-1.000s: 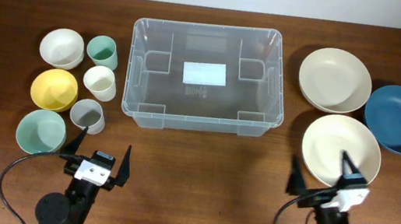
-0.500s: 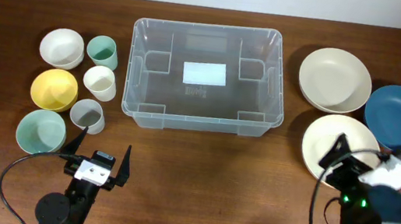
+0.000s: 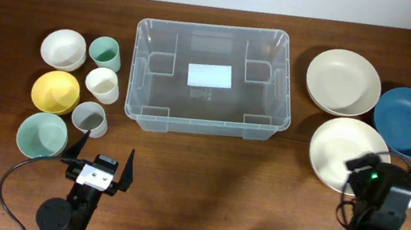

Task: Pack container
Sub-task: 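Move the right gripper down to the rim of the front cream bowl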

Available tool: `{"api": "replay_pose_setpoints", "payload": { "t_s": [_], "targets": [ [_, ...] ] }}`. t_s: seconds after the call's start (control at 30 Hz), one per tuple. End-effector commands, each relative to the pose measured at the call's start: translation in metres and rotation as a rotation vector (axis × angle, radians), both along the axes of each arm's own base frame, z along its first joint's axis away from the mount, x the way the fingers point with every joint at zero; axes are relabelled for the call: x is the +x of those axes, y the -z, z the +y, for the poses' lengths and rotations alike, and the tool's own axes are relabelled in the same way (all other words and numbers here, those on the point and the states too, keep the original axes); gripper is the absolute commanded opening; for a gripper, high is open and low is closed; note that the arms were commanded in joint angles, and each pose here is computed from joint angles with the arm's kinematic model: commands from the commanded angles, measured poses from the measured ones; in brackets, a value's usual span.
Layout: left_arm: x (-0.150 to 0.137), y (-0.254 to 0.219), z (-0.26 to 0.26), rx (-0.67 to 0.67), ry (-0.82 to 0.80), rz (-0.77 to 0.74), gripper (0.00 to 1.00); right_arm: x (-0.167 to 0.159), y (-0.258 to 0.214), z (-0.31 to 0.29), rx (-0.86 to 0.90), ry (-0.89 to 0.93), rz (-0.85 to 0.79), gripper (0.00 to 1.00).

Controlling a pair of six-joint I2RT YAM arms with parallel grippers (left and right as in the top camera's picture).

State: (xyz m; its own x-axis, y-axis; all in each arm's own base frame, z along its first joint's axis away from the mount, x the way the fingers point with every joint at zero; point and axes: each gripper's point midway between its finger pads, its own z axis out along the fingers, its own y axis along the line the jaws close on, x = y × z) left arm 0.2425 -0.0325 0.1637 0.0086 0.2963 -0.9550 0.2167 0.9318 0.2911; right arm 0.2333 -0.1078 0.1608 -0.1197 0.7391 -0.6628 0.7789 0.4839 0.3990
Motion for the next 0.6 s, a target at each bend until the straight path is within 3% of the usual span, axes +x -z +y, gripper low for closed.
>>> {"api": "replay_pose_setpoints", "payload": {
  "t_s": [0.0,0.2,0.57],
  "targets": [
    [0.0,0.003,-0.001,-0.011,0.007,0.007,1.0,-0.013,0.011,-0.023,0.125,0.182,0.0,0.99],
    [0.0,0.003,-0.001,-0.011,0.007,0.007,1.0,-0.019,0.048,-0.031,0.338,0.231,0.067,0.99],
    [0.0,0.003,-0.001,-0.011,0.007,0.007,1.0,-0.017,0.093,-0.046,0.406,0.289,0.201,0.99]
  ]
}}
